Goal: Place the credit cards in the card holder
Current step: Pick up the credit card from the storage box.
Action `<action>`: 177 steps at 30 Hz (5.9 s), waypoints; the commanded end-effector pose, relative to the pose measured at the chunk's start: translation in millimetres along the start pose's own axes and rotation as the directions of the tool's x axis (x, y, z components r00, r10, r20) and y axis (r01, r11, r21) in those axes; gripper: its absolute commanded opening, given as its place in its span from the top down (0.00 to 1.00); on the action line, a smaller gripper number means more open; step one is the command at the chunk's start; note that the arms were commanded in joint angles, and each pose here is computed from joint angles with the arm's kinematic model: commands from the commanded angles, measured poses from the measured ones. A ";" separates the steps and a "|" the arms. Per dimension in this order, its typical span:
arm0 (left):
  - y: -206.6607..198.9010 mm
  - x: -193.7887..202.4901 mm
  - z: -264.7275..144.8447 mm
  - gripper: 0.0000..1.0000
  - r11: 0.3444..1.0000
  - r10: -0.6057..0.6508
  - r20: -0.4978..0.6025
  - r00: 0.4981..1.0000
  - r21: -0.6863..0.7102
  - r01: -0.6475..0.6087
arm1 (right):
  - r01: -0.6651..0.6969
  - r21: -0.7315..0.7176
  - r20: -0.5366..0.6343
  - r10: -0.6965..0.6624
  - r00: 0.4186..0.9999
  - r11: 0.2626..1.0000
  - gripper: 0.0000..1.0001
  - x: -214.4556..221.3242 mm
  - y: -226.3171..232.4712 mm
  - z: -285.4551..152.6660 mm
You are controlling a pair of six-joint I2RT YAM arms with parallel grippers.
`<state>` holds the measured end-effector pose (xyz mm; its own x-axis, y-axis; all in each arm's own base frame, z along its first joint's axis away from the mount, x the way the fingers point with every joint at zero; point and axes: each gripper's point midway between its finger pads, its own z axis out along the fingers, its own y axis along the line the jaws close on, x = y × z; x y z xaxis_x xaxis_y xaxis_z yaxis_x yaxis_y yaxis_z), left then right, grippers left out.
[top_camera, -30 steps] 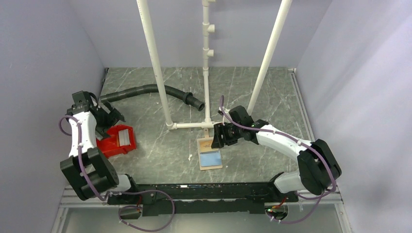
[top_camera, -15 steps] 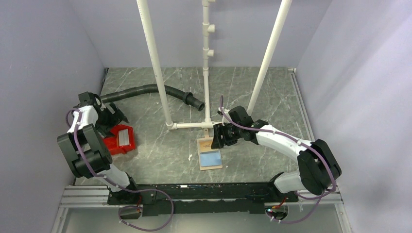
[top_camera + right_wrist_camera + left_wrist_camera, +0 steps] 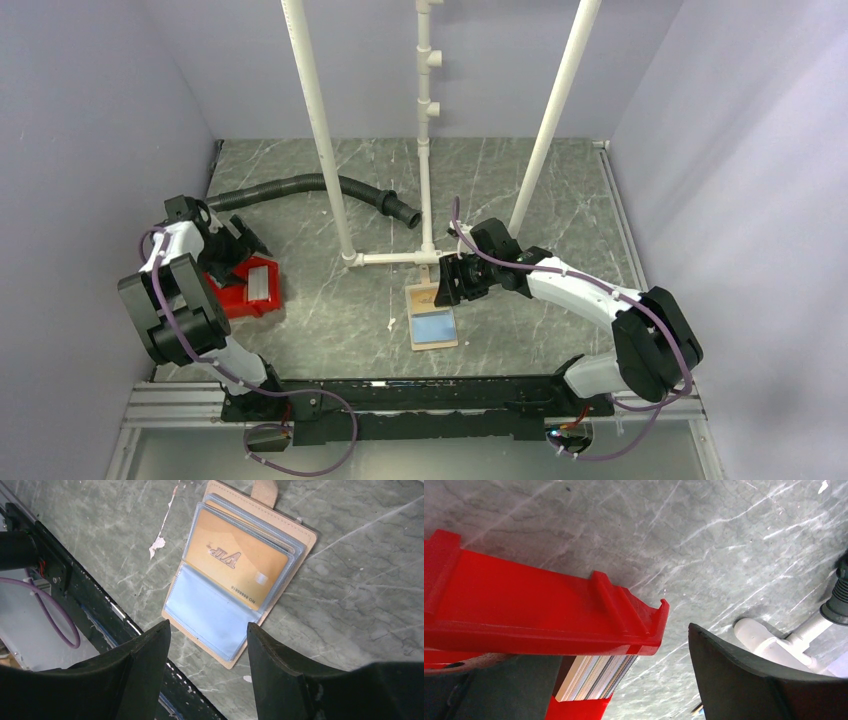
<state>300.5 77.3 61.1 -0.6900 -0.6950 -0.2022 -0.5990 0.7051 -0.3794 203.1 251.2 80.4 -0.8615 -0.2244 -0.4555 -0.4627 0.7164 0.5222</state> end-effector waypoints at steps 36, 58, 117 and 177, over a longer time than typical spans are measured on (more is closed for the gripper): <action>-5.7 17.6 1.4 0.01 0.998 0.035 -0.094 0.995 0.058 -0.029 | 0.040 -0.006 0.047 -0.040 0.998 0.999 0.39 -14.9 2.2 -1.6; -15.5 19.8 -18.6 0.61 0.996 0.039 -0.065 0.997 0.089 -0.033 | 0.034 -0.007 0.035 -0.034 0.999 0.999 0.39 -13.5 0.8 1.0; -205.2 125.4 -275.2 1.00 0.235 -0.237 0.549 0.801 0.833 -0.501 | 0.101 -0.581 0.492 0.249 0.834 0.808 0.31 -125.6 182.1 -94.2; -183.8 155.0 -179.0 0.23 0.599 0.199 0.385 0.901 0.680 -0.423 | 0.380 0.000 0.309 -0.362 0.880 0.925 1.00 -148.4 111.1 -33.0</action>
<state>249.1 -132.1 323.5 -0.3955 -0.7399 -0.5442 0.3259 0.4409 -0.8363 258.4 413.7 297.2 -0.7078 0.1702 -0.6856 -0.6396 0.2578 0.7242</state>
